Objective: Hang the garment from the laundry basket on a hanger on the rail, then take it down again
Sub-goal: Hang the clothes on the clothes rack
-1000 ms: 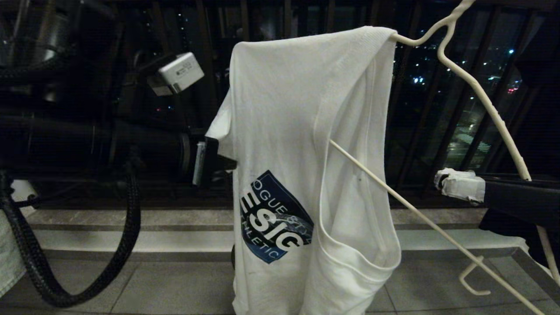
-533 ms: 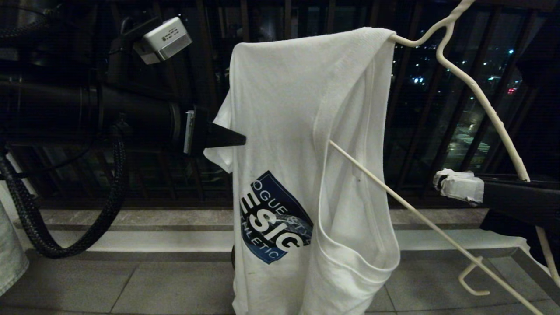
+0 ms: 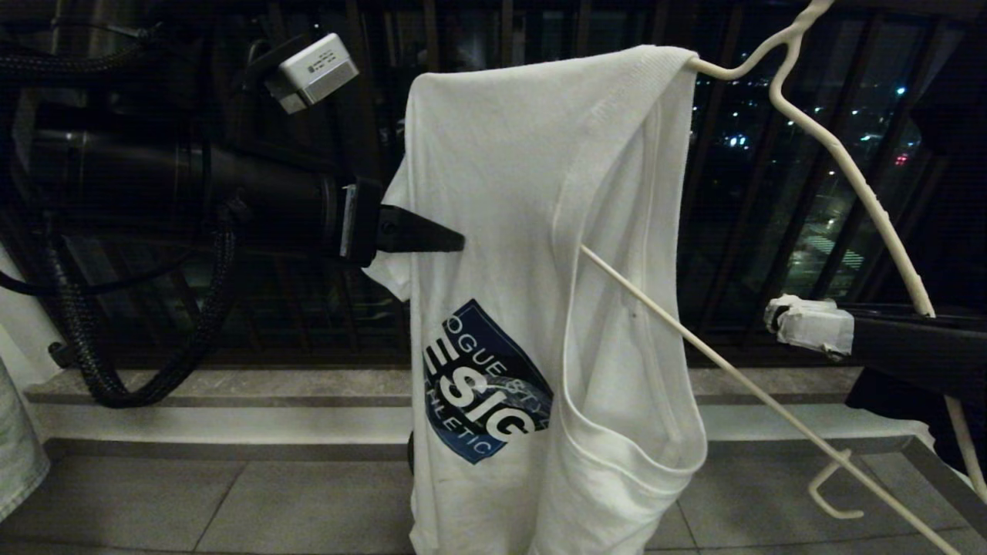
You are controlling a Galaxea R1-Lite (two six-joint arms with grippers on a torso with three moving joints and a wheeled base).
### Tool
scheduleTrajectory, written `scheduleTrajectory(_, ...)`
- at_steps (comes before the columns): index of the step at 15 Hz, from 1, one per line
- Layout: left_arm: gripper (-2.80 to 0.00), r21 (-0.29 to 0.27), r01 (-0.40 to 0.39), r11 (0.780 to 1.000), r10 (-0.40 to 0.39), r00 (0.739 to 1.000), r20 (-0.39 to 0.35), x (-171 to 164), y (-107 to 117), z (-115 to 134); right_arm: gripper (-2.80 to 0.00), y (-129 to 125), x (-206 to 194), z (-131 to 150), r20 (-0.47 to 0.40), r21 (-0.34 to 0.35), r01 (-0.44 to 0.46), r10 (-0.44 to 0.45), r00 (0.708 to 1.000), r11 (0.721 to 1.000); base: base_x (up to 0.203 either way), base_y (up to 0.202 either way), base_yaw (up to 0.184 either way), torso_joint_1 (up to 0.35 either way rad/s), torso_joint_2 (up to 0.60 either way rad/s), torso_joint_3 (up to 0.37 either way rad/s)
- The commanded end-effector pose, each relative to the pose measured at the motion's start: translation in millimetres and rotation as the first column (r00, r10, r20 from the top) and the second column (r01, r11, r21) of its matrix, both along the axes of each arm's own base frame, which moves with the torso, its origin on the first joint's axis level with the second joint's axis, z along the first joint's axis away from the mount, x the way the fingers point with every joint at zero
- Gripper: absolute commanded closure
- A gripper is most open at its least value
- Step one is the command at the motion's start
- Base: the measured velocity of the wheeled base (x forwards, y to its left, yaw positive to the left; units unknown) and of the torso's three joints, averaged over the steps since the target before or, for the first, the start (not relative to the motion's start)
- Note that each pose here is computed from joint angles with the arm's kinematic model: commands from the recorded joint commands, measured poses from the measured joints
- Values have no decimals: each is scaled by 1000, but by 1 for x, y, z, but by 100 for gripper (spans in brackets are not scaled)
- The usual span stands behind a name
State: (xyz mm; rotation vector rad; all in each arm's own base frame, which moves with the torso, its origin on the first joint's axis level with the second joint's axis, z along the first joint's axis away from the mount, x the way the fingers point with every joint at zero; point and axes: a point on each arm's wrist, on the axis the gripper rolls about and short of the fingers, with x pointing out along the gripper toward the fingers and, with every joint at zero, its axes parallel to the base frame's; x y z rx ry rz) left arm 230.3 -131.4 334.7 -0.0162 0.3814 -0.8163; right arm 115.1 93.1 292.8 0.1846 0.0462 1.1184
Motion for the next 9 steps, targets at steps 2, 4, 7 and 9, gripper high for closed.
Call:
scheduleTrajectory(2, -280, -1, 14, 1000, -14, 1000, -15, 8, -4, -5, 0, 0, 0, 0, 1, 1, -2, 2, 1000, 1000, 0, 0, 0, 0, 0, 0)
scheduleTrajectory(4, -280, 0, 16, 1000, -16, 1000, -18, 10, -5, -6, 0, 0, 0, 0, 1, 1, -3, 3, 1000, 1000, 0, 0, 0, 0, 0, 0)
scheduleTrajectory(7, 0, 1, 26, 1000, -26, 999, -21, 11, -7, -7, 0, 0, 0, 0, 1, 1, -2, 2, 1000, 1000, 0, 0, 0, 0, 0, 0)
scheduleTrajectory(9, 0, -12, 59, 998, -59, 998, -23, 10, -8, -6, 0, 0, 0, 0, 1, 1, -2, 2, 1000, 1000, 0, 0, 0, 0, 0, 0)
